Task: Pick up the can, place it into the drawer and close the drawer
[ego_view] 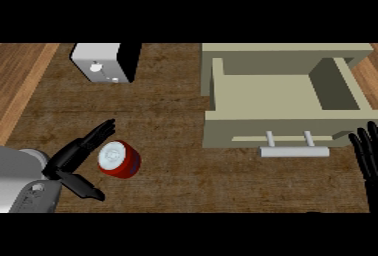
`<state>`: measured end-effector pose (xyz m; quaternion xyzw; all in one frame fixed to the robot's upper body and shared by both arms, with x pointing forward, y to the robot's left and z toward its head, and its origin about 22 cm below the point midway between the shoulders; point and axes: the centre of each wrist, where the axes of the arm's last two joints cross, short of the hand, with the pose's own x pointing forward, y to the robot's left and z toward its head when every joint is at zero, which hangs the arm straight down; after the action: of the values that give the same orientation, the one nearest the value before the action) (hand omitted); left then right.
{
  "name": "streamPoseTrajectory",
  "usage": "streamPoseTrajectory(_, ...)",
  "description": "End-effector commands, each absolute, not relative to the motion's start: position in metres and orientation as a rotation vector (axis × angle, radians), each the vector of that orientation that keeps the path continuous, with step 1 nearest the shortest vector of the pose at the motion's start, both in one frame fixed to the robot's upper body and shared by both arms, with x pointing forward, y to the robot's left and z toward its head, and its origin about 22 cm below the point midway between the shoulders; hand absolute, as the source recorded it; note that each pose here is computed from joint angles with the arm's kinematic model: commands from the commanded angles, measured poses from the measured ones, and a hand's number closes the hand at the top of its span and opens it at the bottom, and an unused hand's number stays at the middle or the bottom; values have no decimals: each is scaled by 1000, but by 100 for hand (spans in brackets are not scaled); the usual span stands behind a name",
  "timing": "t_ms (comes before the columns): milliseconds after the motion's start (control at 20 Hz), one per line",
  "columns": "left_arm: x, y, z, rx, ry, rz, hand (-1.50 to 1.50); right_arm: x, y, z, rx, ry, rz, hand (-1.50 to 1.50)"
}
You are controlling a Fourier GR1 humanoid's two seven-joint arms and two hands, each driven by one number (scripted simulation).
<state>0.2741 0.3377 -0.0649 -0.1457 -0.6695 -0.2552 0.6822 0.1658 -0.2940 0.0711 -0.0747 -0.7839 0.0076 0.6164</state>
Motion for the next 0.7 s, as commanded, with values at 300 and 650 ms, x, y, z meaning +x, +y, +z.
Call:
streamPoseTrajectory(300, 275, 339, -89, -392, -1510, -542, -150, 158, -283, 86, -165, -1785, 14, -150)
streamPoseTrajectory(650, 284, 332, -87, -378, -1522, -560, -150, 164, -292, 92, -172, -1798, 36, -150)
